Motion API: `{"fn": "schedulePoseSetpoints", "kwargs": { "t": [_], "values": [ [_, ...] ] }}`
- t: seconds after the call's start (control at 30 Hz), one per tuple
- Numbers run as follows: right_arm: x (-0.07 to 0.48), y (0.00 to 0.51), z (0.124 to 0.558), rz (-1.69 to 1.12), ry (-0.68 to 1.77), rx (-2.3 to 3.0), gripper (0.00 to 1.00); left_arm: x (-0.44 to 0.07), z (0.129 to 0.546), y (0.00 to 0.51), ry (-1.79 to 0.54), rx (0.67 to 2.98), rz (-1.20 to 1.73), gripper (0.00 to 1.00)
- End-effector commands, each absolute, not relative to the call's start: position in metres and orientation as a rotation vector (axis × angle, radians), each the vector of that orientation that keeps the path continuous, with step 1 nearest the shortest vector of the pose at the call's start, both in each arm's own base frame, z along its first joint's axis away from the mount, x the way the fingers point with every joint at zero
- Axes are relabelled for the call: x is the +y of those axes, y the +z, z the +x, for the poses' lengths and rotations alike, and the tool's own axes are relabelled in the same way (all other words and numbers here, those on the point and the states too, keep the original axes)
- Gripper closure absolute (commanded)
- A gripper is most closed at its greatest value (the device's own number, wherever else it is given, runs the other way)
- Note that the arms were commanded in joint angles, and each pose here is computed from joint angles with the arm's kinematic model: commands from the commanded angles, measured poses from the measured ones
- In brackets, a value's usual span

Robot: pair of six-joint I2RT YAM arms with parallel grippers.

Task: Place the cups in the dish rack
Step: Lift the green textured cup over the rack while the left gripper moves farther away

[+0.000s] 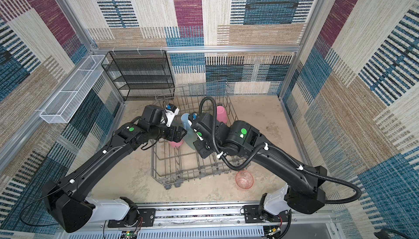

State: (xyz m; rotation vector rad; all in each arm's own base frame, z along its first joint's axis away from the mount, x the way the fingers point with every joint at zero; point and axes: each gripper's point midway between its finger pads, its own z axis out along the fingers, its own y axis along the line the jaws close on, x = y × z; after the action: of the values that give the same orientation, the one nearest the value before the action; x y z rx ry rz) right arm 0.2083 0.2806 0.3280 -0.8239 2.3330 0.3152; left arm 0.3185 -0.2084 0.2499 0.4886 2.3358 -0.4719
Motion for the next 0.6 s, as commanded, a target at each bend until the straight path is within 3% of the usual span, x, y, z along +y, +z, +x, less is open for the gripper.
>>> {"fn": "schedulePoseSetpoints", "kwargs": {
  "t": [0.0,0.3,0.57],
  "values": [
    [0.287,0.34,0.24,-0.779,0.309,2.249,1.0,-0.207,0.321,0.261,-0.547,2.318,0.424,0.08],
    [0.278,0.338,0.321,-0.55,0.374,2.209,1.0,-0.188,0.331,0.278,-0.602,2.265,0.303,0.08],
    [0.302,0.387,0.36,-0.496,0.54,1.983,1.0,-0.175,0.339,0.298,-0.58,2.227,0.214,0.06]
  ]
}}
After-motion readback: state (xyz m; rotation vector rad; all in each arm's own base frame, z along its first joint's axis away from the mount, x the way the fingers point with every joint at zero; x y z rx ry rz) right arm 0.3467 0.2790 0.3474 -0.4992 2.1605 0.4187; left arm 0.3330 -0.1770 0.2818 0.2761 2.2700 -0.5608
